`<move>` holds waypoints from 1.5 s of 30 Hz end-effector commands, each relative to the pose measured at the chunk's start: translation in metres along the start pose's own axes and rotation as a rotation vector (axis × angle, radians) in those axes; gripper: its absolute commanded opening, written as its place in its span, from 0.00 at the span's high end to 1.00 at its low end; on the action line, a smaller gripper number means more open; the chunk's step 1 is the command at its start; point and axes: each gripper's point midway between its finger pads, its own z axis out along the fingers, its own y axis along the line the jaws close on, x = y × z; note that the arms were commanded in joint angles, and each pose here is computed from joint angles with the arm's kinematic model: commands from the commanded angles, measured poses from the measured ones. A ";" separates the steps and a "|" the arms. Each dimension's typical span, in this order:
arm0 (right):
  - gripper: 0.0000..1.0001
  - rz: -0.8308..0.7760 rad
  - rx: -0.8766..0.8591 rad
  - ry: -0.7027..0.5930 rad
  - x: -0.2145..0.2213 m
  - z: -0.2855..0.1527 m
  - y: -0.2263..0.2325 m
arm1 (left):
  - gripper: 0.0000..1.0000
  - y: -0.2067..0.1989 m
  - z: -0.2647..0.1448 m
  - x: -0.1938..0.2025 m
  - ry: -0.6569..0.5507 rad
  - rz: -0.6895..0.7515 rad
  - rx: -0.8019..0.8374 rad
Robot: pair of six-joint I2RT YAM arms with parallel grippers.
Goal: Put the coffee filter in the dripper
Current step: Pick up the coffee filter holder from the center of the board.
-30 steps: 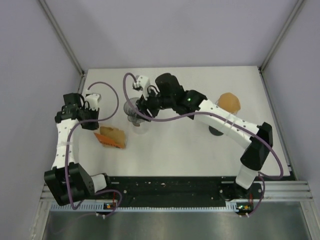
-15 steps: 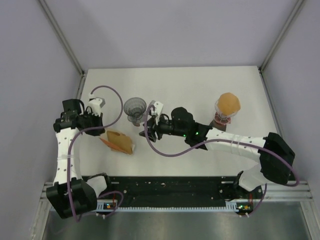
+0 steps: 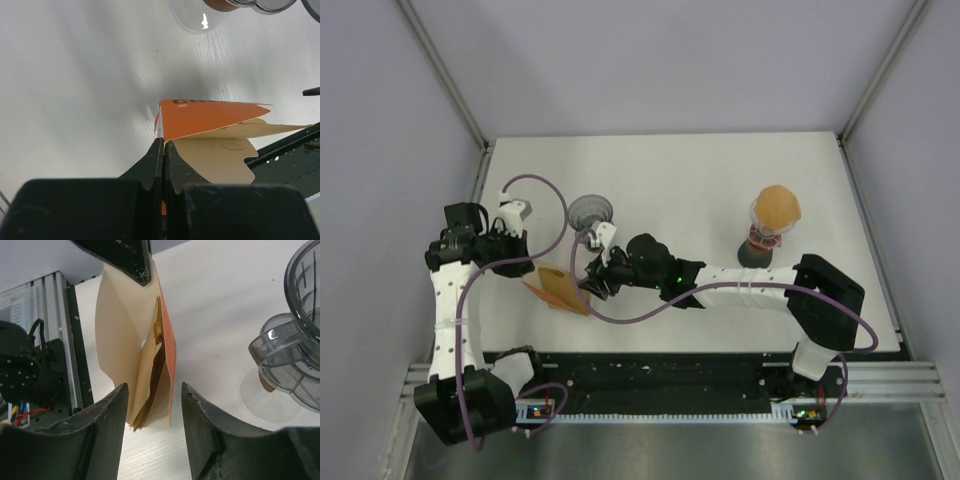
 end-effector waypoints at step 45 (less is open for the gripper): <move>1.00 -0.164 -0.193 -0.001 -0.022 0.008 0.062 | 1.00 -0.003 -0.004 -0.010 -0.031 0.008 0.014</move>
